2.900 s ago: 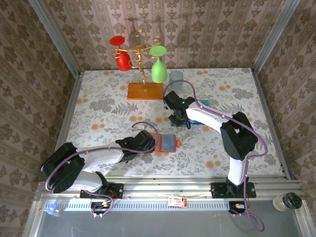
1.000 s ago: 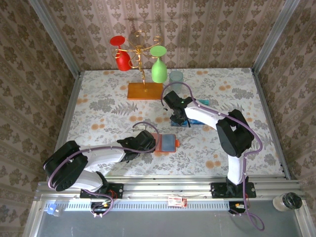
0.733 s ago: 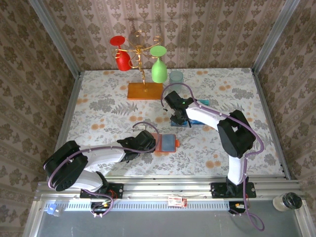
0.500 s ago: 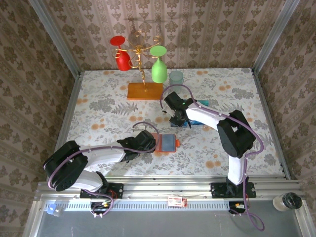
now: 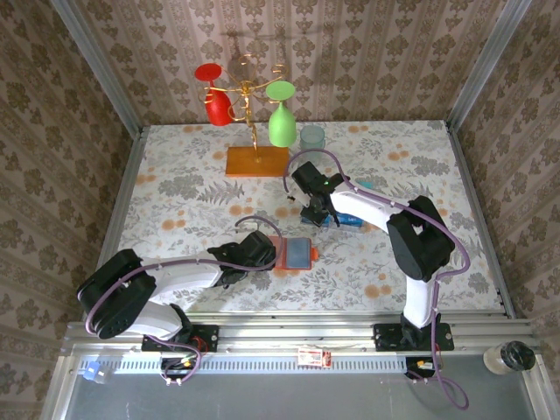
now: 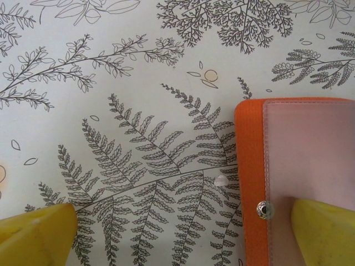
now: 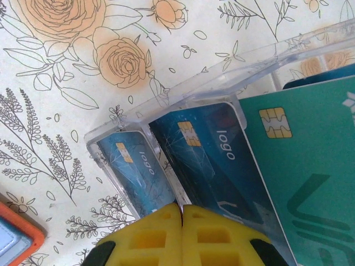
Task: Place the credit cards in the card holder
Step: Pick up the credit card from the storage box.
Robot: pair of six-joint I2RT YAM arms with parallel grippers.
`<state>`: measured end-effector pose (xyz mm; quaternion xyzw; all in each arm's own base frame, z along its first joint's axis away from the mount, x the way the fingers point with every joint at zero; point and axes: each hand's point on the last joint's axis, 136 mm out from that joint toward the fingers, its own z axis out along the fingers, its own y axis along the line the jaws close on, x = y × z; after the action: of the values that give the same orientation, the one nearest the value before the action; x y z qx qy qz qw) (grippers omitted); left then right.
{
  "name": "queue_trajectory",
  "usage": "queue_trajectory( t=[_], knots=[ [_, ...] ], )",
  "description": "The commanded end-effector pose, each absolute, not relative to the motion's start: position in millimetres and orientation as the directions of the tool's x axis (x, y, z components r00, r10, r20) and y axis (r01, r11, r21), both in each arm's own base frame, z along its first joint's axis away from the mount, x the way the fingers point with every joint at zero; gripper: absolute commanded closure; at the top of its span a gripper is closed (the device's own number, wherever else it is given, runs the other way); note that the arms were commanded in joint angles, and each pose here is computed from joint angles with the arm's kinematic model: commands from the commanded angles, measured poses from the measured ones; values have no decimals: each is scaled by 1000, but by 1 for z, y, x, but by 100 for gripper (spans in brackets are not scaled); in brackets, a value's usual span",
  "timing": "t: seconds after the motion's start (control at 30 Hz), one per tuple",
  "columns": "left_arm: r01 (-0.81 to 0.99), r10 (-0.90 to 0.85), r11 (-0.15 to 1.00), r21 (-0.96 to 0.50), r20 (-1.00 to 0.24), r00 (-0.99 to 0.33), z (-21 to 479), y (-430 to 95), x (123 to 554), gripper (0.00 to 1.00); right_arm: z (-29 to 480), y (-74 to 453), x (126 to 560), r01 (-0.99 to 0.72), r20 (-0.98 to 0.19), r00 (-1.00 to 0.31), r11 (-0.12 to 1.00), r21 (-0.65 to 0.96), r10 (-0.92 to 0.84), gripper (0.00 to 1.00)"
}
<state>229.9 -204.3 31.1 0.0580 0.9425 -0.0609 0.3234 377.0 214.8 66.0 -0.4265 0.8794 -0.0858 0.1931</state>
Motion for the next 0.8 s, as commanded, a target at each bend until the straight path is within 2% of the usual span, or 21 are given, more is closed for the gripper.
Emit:
queue_trajectory(
  t=[0.0,0.47,0.77],
  knots=[
    [146,59,985,-90,-623,-780,34,-209,233,0,65,211,358,-750,-220,-562,603,-272,-797,100],
    [146,56,985,-94,-625,-778,38,-210,234,0,127,236,348,-763,-351,-504,597,-246,-789,100],
    [146,52,985,-94,-641,-766,48,-206,234,0,168,254,324,-722,-524,-567,689,-54,-636,100]
  ],
)
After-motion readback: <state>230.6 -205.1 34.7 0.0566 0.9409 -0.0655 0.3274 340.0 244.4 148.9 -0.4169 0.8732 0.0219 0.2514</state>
